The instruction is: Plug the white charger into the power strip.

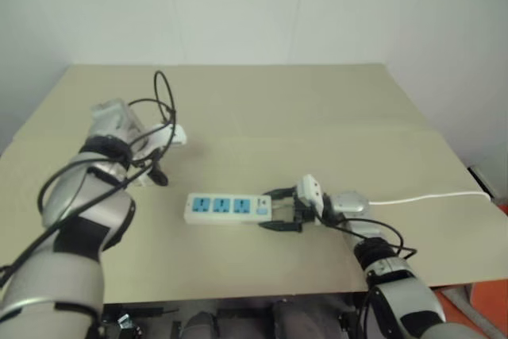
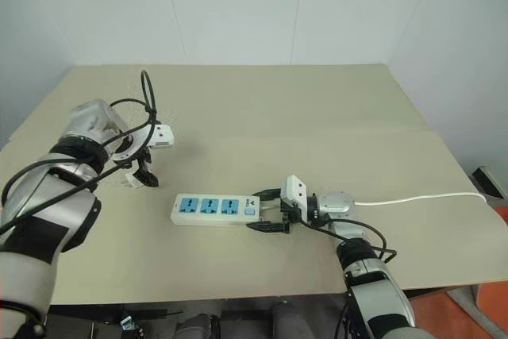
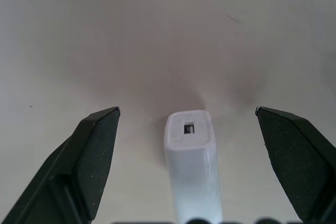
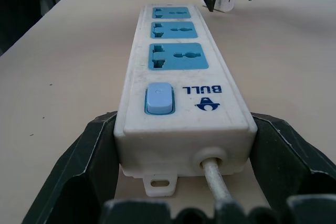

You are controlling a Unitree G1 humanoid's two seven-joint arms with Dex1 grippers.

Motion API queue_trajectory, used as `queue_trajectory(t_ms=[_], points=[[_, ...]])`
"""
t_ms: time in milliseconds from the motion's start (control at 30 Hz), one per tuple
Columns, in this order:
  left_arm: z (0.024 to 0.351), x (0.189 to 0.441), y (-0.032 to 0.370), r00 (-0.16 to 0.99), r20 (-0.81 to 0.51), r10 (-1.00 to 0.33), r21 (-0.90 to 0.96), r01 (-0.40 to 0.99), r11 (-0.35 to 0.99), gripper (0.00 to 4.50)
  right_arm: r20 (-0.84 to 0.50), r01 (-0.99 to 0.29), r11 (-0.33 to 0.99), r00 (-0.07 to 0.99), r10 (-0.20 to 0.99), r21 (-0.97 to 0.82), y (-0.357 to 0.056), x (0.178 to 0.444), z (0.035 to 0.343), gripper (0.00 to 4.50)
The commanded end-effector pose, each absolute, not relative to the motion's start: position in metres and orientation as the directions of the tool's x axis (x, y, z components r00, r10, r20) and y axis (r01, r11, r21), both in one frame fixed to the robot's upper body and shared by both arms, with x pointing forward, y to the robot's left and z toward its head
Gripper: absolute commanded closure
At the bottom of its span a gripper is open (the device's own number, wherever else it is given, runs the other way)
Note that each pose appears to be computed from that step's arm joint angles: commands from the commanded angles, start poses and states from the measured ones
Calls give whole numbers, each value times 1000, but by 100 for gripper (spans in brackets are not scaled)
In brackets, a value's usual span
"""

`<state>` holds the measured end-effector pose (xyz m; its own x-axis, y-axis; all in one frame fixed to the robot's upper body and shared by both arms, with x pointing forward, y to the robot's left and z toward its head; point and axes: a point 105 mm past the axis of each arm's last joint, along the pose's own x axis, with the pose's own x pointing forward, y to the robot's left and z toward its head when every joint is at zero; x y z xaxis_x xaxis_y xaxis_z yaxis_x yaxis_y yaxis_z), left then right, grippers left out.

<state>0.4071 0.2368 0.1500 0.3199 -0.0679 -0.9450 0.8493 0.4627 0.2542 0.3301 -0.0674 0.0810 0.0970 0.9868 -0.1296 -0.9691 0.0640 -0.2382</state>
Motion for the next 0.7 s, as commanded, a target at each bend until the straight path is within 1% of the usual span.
queue_trajectory(t_ms=[33,200,300,333,400,433,467,500,600,633,700], points=[[163,411,236,353,-934,-59,286,835,470,0,-153,-972,51,88,984,-231,-60,327,73,110],[162,411,236,346,-937,-46,285,835,471,0,-156,-972,48,86,984,-229,-59,327,71,110],[162,411,237,343,-939,-37,287,835,470,51,-161,-972,47,86,983,-232,-58,326,70,110],[162,411,238,343,-939,-26,291,835,467,78,-162,-971,47,86,983,-233,-58,326,70,110],[161,411,240,347,-938,-10,304,834,461,147,-161,-971,47,86,983,-233,-58,327,70,110],[160,412,240,359,-933,-9,314,826,468,171,-162,-971,47,86,983,-233,-58,327,70,110],[160,413,240,368,-930,-6,322,819,475,215,-162,-971,47,86,983,-233,-58,327,70,110],[160,414,239,370,-929,-8,322,819,475,240,-162,-971,46,86,983,-233,-58,327,70,110],[161,413,237,356,-934,-14,311,833,458,338,-163,-972,47,86,983,-232,-58,327,69,110],[162,413,236,354,-935,-20,308,837,452,347,-164,-972,47,86,983,-231,-58,327,69,110],[165,415,233,371,-928,-33,317,835,450,347,-166,-972,48,88,982,-231,-59,327,69,110]])
